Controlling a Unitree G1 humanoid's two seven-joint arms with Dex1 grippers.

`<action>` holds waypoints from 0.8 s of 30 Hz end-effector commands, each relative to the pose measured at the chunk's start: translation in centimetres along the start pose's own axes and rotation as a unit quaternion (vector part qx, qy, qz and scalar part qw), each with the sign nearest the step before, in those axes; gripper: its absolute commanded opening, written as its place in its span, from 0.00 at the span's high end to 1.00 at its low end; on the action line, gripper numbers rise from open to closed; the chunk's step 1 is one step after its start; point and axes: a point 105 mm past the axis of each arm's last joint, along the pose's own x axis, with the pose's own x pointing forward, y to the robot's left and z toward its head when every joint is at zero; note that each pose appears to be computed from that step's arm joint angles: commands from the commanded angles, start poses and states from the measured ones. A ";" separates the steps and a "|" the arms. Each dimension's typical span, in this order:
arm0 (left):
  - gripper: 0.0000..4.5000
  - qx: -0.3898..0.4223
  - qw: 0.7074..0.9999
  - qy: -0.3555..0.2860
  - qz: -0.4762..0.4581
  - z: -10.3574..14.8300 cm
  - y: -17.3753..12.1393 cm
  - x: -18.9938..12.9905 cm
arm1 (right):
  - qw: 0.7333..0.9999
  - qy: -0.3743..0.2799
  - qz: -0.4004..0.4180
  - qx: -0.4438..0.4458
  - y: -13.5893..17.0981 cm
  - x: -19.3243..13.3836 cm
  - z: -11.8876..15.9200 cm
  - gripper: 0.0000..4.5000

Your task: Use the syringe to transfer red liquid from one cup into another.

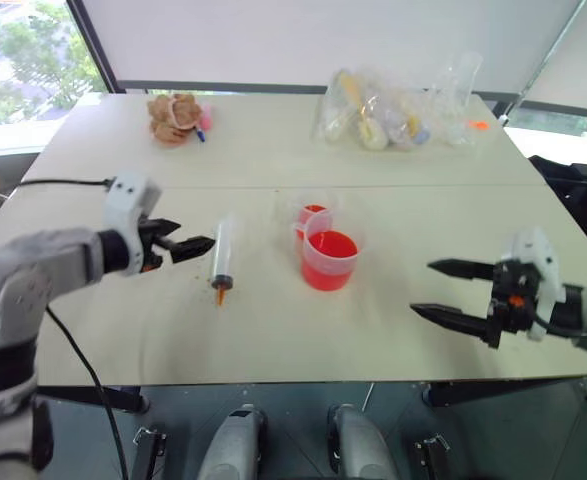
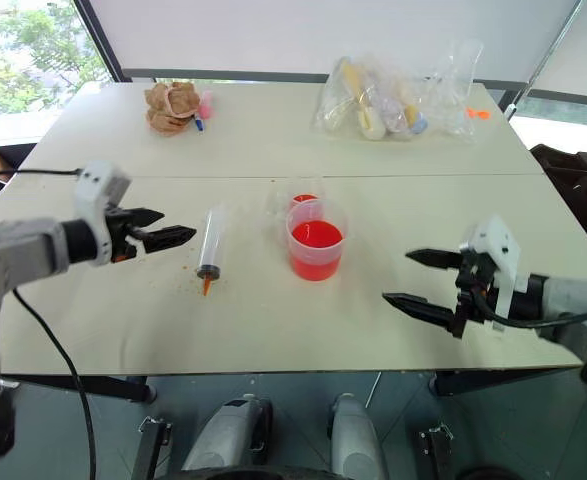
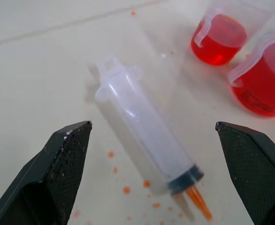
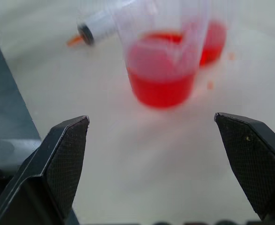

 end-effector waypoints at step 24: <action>0.69 -0.066 0.981 0.173 0.063 0.6 -0.6 8.7 | 0.995 -0.058 0.014 -0.085 1.8 2.1 4.7 0.00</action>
